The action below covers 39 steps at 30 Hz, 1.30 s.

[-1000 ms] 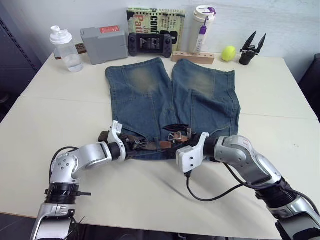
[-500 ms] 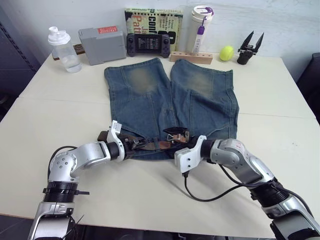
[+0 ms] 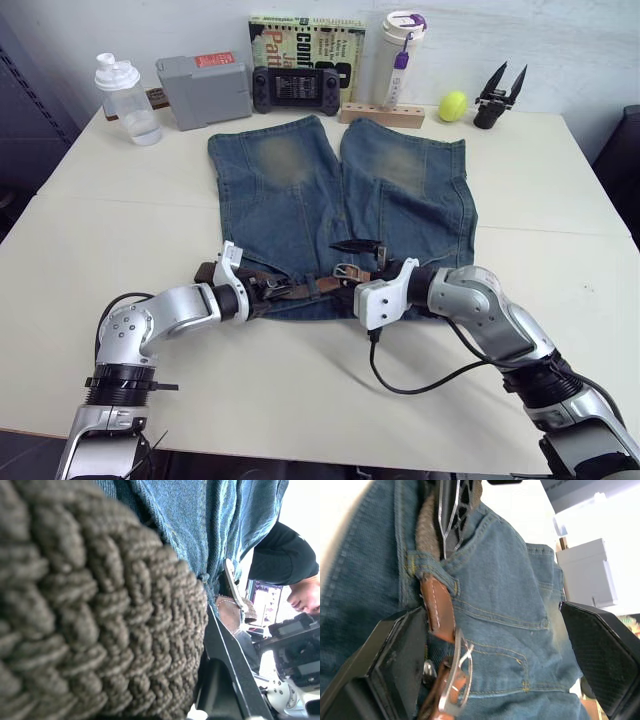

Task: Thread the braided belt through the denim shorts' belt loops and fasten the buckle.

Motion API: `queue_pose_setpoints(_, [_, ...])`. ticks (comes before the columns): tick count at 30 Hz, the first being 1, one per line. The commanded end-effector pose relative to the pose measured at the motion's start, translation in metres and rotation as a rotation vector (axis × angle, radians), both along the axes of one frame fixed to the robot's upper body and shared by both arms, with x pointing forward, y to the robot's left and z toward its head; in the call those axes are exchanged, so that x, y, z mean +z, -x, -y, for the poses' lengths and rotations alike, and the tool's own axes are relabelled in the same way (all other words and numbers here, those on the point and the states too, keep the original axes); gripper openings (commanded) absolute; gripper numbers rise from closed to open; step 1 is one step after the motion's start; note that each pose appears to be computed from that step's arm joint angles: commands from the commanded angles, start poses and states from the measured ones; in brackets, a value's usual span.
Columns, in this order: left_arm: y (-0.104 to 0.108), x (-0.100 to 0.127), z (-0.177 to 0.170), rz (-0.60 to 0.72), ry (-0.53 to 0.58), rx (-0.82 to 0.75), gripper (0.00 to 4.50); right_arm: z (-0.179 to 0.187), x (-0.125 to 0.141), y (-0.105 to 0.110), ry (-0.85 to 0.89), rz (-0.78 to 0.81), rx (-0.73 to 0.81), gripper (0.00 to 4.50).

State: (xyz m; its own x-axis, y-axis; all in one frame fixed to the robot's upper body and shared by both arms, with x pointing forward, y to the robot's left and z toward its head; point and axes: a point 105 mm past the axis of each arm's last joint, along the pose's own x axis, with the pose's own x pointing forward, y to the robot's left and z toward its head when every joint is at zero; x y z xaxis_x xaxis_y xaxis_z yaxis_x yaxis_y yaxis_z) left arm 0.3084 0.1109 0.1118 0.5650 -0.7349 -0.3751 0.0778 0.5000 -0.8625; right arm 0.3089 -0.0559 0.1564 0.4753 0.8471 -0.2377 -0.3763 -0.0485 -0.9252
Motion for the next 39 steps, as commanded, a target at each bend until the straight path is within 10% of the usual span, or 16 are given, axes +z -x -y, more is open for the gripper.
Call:
queue_pose_setpoints(1, [0.011,-0.015,0.01,-0.042,-0.025,-0.049,0.0,-0.002,0.008,-0.001,-0.008,0.038,-0.001,4.43])
queue_pose_setpoints(10, [0.011,-0.015,0.008,-0.044,-0.026,-0.041,0.0,-0.021,0.009,0.014,0.028,0.139,0.119,4.43])
queue_pose_setpoints(21, [0.012,-0.014,0.002,-0.037,-0.032,-0.036,0.0,-0.015,-0.002,0.001,0.087,0.167,0.106,0.09])
queue_pose_setpoints(30, [0.013,-0.014,-0.001,-0.031,-0.037,-0.029,0.0,-0.012,0.017,0.006,-0.07,0.092,0.129,0.09])
queue_pose_setpoints(35, [0.011,-0.014,-0.001,-0.031,-0.039,-0.032,0.0,0.002,0.002,0.007,0.058,0.106,0.122,1.99])
queue_pose_setpoints(39, [0.011,-0.014,-0.002,-0.029,-0.039,-0.035,0.0,0.016,-0.001,0.002,0.104,0.146,0.084,1.99])
